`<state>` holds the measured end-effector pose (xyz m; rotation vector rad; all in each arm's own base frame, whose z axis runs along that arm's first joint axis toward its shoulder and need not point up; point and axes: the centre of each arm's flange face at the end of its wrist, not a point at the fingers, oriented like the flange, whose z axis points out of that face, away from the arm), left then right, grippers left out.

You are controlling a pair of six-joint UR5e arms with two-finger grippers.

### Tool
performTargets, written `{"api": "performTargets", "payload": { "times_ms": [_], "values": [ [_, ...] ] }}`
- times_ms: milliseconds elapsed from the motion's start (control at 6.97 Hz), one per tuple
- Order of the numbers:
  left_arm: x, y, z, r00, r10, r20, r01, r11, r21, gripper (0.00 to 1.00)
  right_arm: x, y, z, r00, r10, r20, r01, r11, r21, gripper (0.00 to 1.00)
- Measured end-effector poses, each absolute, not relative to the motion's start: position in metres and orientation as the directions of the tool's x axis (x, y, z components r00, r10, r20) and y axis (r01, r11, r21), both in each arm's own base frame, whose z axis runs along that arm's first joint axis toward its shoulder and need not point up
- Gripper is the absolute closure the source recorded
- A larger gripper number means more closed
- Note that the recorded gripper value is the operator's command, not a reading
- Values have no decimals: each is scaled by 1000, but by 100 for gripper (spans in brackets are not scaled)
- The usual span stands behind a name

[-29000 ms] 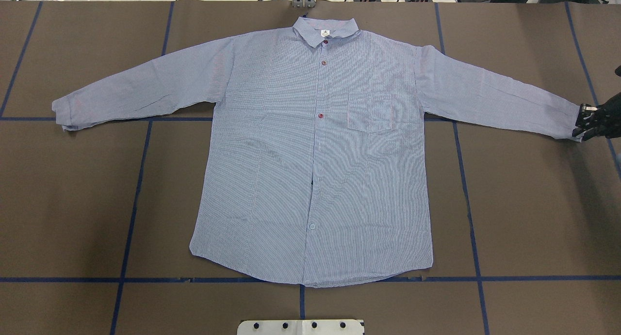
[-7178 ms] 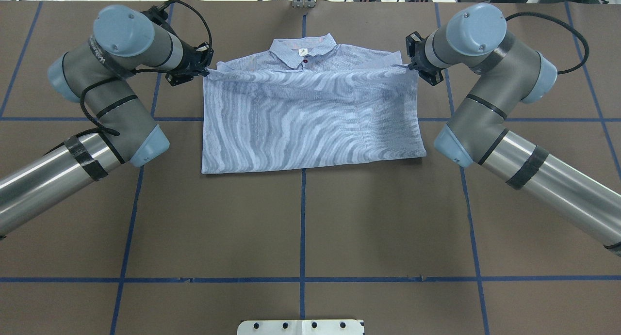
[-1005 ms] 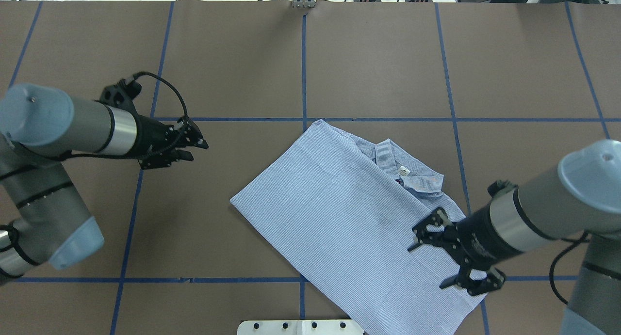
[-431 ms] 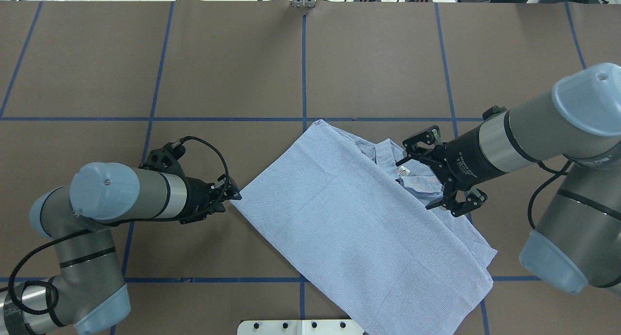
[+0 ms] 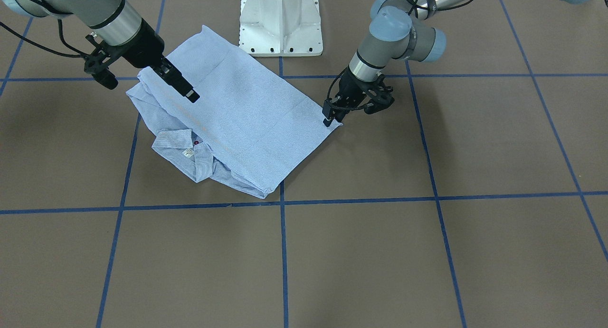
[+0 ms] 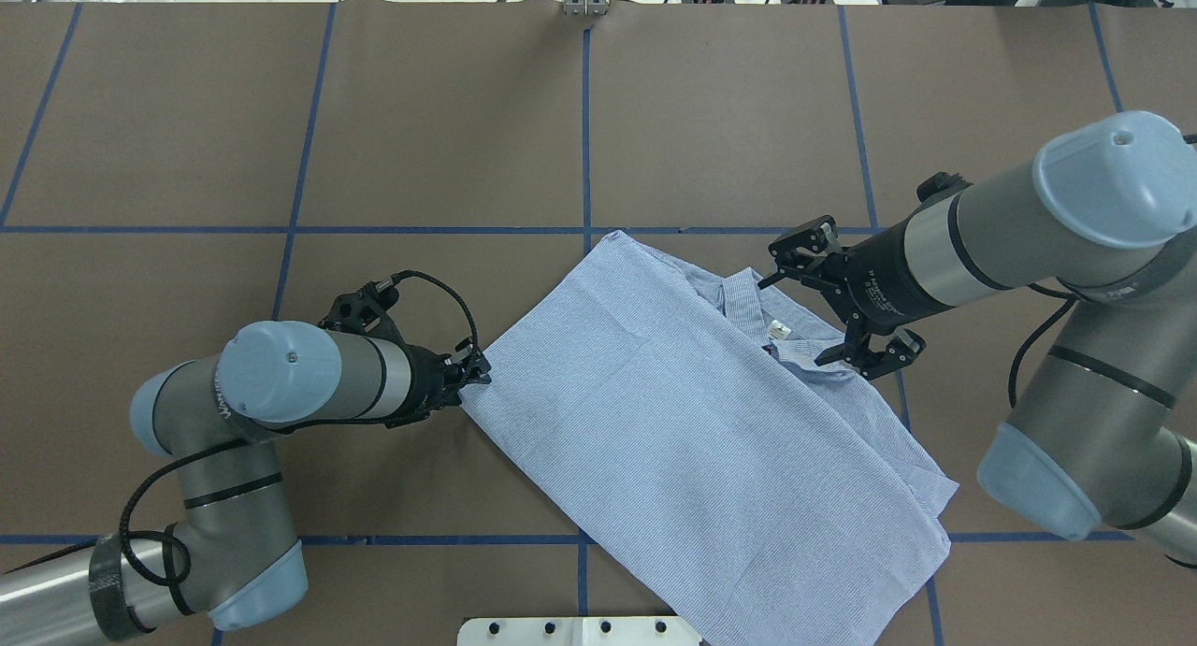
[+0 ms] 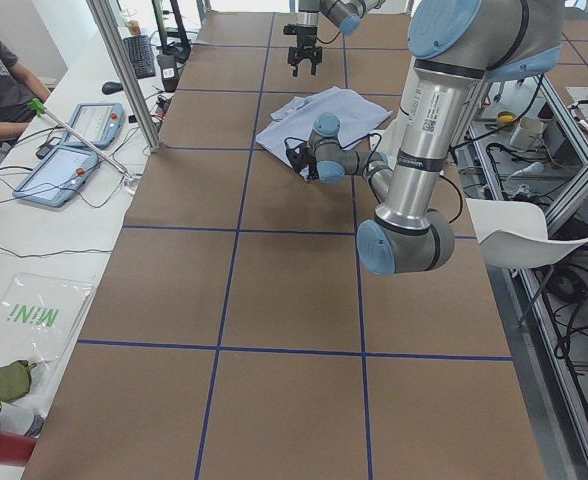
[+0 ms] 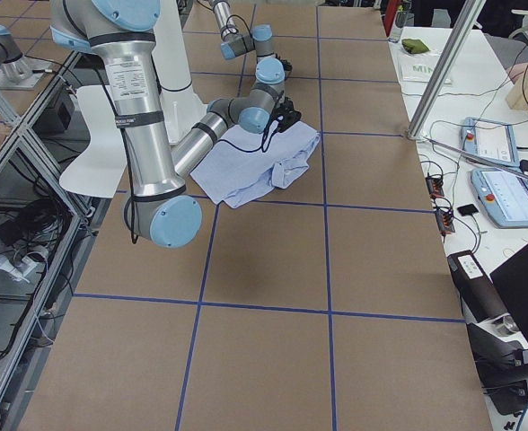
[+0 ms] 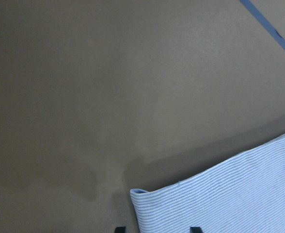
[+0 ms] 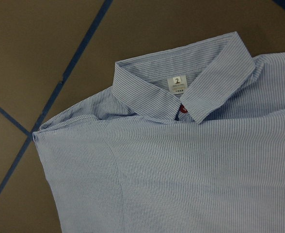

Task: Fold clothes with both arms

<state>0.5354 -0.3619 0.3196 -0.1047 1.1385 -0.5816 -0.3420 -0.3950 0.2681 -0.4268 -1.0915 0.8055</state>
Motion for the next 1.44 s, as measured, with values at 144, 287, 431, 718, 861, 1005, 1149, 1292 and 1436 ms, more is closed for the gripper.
{"api": "performTargets", "payload": {
  "times_ms": [144, 287, 431, 718, 861, 1005, 1149, 1292, 1436],
  "values": [
    [539, -365, 319, 288, -487, -824, 391, 845, -363, 100, -343, -397, 269, 226, 755, 616, -367, 652, -664, 0],
    [538, -366, 320, 286, -490, -824, 398, 843, -363, 100, -344, -397, 270, 227, 754, 616, -368, 652, -662, 0],
    [533, -368, 316, 278, -487, -828, 400, 842, -361, 100, -345, -397, 269, 227, 754, 617, -369, 653, -662, 0],
    [518, -384, 312, 267, -477, -838, 422, 839, -343, 100, -346, -397, 268, 227, 753, 618, -367, 654, -661, 0],
    [507, -400, 313, 280, -457, -844, 441, 842, -310, 100, -347, -398, 267, 227, 753, 618, -367, 654, -662, 0],
    [494, -421, 315, 301, -420, -856, 458, 851, -257, 100, -347, -398, 268, 227, 753, 617, -367, 653, -662, 0],
    [482, -451, 315, 319, -383, -867, 480, 854, -201, 100, -348, -399, 268, 228, 754, 617, -369, 653, -662, 0],
    [474, -497, 311, 333, -364, -870, 518, 841, -154, 100, -349, -401, 268, 223, 752, 620, -375, 653, -658, 0],
    [475, -552, 309, 341, -358, -869, 555, 823, -121, 100, -350, -403, 267, 215, 751, 625, -388, 653, -651, 0]
  ]
}}
